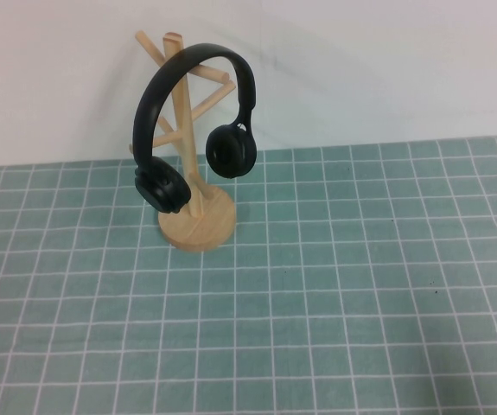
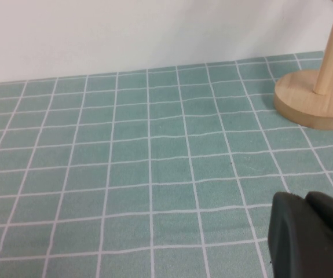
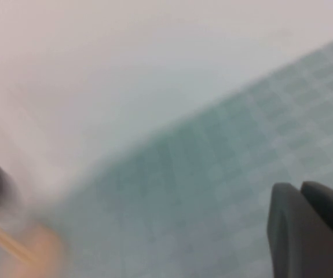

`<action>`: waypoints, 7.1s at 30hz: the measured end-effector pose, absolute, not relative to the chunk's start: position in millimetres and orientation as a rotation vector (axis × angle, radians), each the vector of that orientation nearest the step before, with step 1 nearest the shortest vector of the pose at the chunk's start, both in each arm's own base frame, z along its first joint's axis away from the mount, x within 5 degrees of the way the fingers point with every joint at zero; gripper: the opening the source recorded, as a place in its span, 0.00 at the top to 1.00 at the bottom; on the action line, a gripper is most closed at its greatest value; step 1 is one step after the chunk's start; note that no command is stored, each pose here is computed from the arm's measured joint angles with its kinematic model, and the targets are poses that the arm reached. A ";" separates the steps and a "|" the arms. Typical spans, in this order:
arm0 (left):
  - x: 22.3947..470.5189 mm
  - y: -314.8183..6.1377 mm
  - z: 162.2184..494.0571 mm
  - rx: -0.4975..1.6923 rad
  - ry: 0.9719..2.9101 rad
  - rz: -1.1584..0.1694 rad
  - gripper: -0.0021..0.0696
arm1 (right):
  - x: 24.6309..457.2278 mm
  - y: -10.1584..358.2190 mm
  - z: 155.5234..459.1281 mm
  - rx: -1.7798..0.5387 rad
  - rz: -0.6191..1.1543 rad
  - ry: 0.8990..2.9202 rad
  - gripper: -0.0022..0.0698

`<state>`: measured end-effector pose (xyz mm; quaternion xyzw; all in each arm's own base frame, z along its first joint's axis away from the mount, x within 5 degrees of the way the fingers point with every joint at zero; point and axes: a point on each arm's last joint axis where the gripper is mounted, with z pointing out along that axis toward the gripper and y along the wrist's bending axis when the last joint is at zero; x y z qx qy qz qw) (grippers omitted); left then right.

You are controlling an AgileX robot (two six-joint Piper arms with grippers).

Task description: Take out the headphones from the headphone stand

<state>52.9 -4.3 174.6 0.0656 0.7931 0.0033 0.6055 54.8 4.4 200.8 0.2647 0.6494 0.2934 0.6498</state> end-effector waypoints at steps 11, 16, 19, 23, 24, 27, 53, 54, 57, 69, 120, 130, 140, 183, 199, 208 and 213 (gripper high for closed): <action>52.9 -4.3 174.6 0.152 1.834 0.008 0.97 | 52.5 20.5 222.4 0.541 0.804 1.640 0.97; 52.9 -4.3 174.6 0.152 1.834 0.008 0.97 | 69.9 31.8 243.7 0.412 0.719 2.121 0.97; 52.9 -4.3 174.6 0.152 1.834 0.008 0.97 | 91.1 31.0 256.5 0.334 0.631 2.349 0.97; 52.9 -4.3 174.6 0.152 1.834 0.008 0.97 | 129.6 30.6 267.8 0.236 0.591 2.469 0.97; 52.9 -4.3 174.6 0.152 1.834 0.008 0.97 | 140.8 31.3 270.9 0.211 0.598 2.487 0.97; 52.9 -4.3 174.6 0.152 1.834 0.008 0.97 | 173.3 34.5 279.0 0.149 0.627 2.518 0.97; 52.9 -4.3 174.6 0.152 1.834 0.008 0.97 | 275.5 290.5 372.3 -0.201 1.170 1.984 0.33; 52.9 -4.3 174.6 0.152 1.834 0.008 0.97 | 279.8 294.9 370.8 -0.198 1.176 1.983 0.33; 52.9 -4.3 174.6 0.152 1.834 0.008 0.97 | 290.3 305.6 366.8 -0.210 1.176 1.974 0.33; 52.9 -4.3 174.6 0.152 1.834 0.008 0.97 | 319.2 328.2 365.6 -0.179 1.165 1.901 0.33; 52.9 -4.3 174.6 0.154 1.834 0.009 0.97 | 262.1 292.6 257.9 -0.587 0.501 2.872 0.97; 52.9 -4.3 174.6 0.154 1.834 0.009 0.97 | 281.3 323.7 204.8 -0.578 0.569 2.965 0.97; 52.9 -4.3 174.6 0.154 1.834 0.009 0.97 | 294.5 327.4 196.3 -0.584 0.487 2.903 0.70; 52.9 -4.3 174.6 0.154 1.834 0.009 0.97 | 178.1 127.8 366.9 -0.722 -0.063 2.485 0.98; 52.9 -4.3 174.6 0.154 1.834 0.009 0.97 | 95.5 9.4 242.3 -0.132 0.034 1.806 0.98; 52.9 -4.3 174.6 0.154 1.834 0.009 0.97 | 58.2 -2.4 199.7 0.078 0.016 1.576 0.98; 52.9 -4.3 174.6 0.154 1.834 0.009 0.97 | 54.0 -3.4 191.6 0.103 0.007 1.647 0.98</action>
